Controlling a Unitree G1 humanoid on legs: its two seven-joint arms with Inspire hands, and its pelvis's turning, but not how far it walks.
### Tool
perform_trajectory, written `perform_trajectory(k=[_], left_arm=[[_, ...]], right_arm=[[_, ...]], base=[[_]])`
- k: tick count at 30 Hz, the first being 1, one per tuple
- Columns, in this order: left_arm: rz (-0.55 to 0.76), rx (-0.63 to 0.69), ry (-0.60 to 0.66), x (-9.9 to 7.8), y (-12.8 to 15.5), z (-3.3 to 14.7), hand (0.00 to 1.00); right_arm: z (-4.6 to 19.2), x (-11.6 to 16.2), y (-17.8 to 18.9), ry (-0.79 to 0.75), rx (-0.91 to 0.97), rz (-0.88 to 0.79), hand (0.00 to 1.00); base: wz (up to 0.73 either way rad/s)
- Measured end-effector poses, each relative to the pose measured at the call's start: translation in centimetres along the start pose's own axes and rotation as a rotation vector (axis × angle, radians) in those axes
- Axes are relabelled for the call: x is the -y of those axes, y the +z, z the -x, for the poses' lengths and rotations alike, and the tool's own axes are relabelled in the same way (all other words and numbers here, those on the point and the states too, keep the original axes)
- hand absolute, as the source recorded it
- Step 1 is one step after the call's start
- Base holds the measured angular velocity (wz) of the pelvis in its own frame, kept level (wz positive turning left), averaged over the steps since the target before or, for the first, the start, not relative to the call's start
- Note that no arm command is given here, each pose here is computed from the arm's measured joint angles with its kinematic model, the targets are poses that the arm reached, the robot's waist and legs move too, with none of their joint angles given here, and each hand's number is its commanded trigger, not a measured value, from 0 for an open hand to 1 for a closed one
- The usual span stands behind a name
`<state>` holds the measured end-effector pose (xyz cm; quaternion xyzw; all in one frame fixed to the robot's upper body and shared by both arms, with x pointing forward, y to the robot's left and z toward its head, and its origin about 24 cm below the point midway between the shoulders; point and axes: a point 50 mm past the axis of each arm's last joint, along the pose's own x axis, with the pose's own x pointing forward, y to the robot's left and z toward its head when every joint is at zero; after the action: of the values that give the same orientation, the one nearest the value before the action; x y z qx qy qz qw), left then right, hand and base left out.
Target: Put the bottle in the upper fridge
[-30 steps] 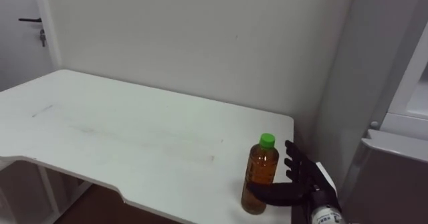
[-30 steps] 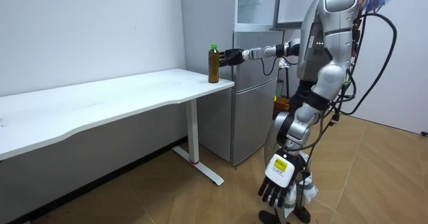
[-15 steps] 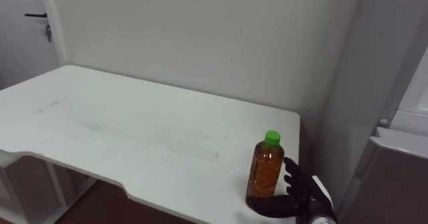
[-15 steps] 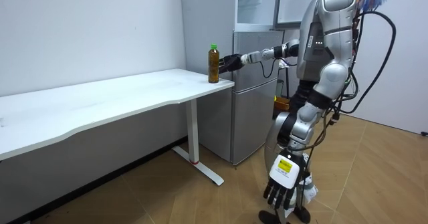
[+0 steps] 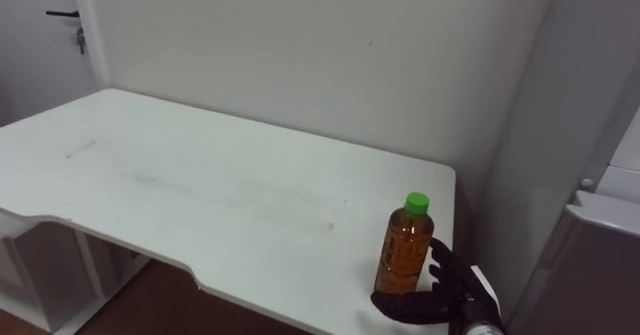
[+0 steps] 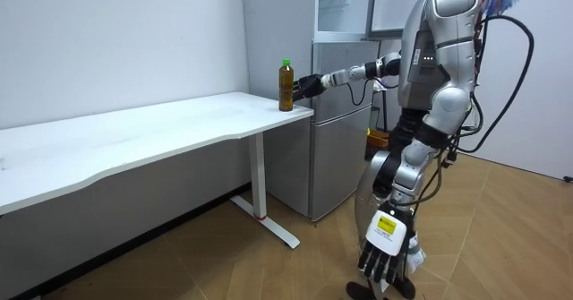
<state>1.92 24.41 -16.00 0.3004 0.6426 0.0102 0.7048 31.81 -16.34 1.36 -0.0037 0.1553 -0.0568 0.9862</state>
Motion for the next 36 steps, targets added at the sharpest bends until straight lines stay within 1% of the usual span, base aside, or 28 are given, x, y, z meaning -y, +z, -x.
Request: perform_trajectory(k=[8,18,23,28,36], left_arm=[[-0.022,0.003,-0.004,0.1,0.0,0.1,0.00],[-0.025,0.004,0.001,0.1,0.0,0.2,0.00],[-0.027,-0.008,-0.003,0.2,-0.2,0.2,0.00],[-0.036,-0.011,-0.020,0.4,-0.3,0.2,0.00],[-0.039,-0.023,-0.026,0.7,-0.8,0.3,0.00]], right_arm=[[0.0,-0.2,0.5,-0.012,0.014,-0.013,0.00],[-0.1,0.0,0.4,-0.087,-0.013,-0.061,0.00],[-0.3,-0.3,1.3,-0.114,0.000,-0.083,0.00],[-0.8,-1.4,3.1,-0.087,0.032,-0.130,0.00],[-0.9,-1.3,3.5,-0.119,0.042,-0.133,0.00]], base=[[0.00],[0.00],[-0.01],[0.00],[0.02]])
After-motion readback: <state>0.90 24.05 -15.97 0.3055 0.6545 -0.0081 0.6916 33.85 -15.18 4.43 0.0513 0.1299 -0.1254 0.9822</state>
